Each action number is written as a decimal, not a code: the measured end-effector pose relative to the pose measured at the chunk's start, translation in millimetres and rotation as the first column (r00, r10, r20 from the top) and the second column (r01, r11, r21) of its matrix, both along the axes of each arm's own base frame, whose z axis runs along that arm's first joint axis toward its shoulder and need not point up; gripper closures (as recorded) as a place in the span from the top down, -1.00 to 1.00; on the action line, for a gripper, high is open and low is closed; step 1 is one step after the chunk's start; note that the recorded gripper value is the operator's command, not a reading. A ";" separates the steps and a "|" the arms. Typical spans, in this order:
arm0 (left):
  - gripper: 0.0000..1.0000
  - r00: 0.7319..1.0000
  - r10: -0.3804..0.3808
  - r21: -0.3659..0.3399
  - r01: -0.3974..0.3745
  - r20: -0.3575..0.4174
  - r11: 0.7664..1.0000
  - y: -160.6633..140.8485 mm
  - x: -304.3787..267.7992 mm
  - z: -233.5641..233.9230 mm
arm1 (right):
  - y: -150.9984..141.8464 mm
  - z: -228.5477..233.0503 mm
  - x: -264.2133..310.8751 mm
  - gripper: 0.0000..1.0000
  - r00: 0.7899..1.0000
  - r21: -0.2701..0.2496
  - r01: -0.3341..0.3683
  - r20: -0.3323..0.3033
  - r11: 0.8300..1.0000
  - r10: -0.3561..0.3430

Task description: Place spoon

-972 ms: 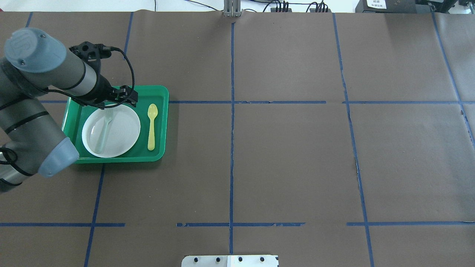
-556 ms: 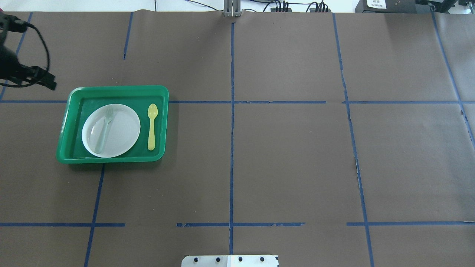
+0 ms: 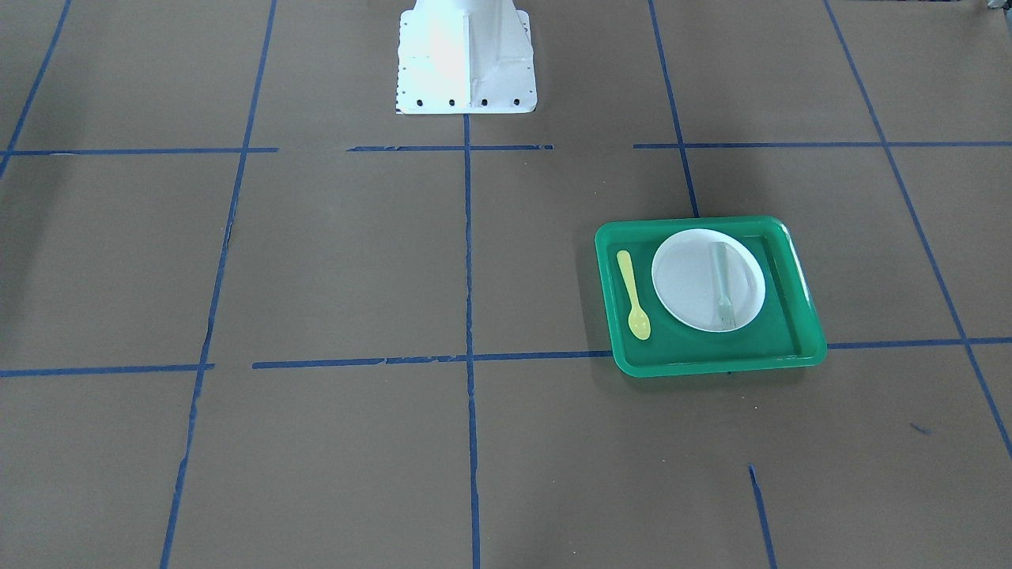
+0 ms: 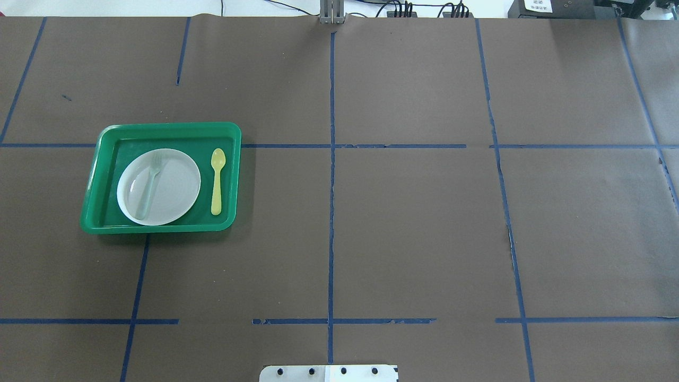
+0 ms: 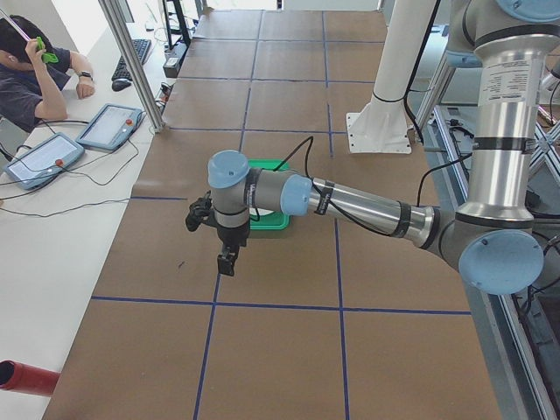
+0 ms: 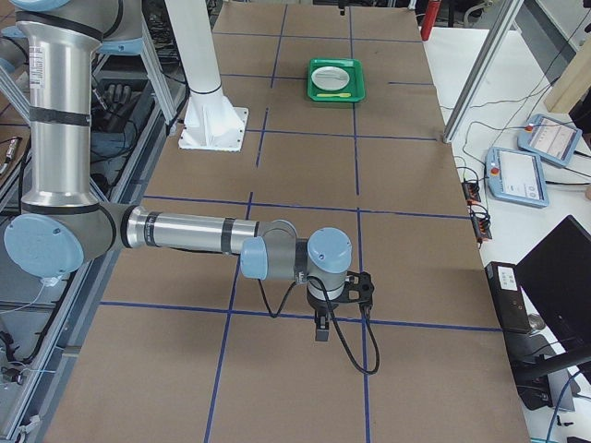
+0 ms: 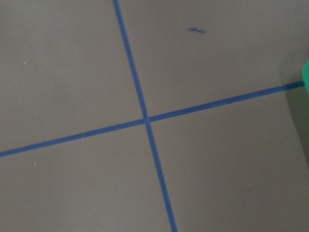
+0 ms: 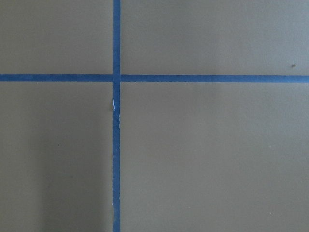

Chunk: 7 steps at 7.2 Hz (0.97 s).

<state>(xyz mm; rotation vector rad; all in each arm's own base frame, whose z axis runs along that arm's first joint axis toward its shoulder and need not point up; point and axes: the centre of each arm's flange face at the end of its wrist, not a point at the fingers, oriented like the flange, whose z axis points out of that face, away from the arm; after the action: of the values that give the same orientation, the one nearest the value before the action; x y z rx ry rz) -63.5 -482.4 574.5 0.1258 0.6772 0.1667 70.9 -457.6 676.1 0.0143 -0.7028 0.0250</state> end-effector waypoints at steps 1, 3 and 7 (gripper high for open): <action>1.00 1.000 0.001 -0.014 -0.001 -0.021 1.000 19.3 -23.9 23.7 | -0.1 -0.1 0.0 1.00 1.000 0.000 0.000 0.000 1.000 0.000; 1.00 0.997 0.025 -0.029 -0.028 -0.079 0.999 42.8 -32.6 51.0 | -0.1 -0.1 0.0 1.00 1.000 0.000 0.000 0.000 1.000 0.000; 1.00 0.994 0.016 -0.032 -0.020 -0.113 0.999 50.7 -34.3 54.5 | -0.1 -0.1 0.0 1.00 1.000 0.000 0.000 0.000 1.000 0.000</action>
<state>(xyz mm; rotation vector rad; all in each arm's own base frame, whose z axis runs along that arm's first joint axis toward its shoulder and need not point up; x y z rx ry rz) -97.8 -431.7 628.9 0.0980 0.7932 0.1664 70.9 -457.7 676.0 0.0141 -0.7028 0.0251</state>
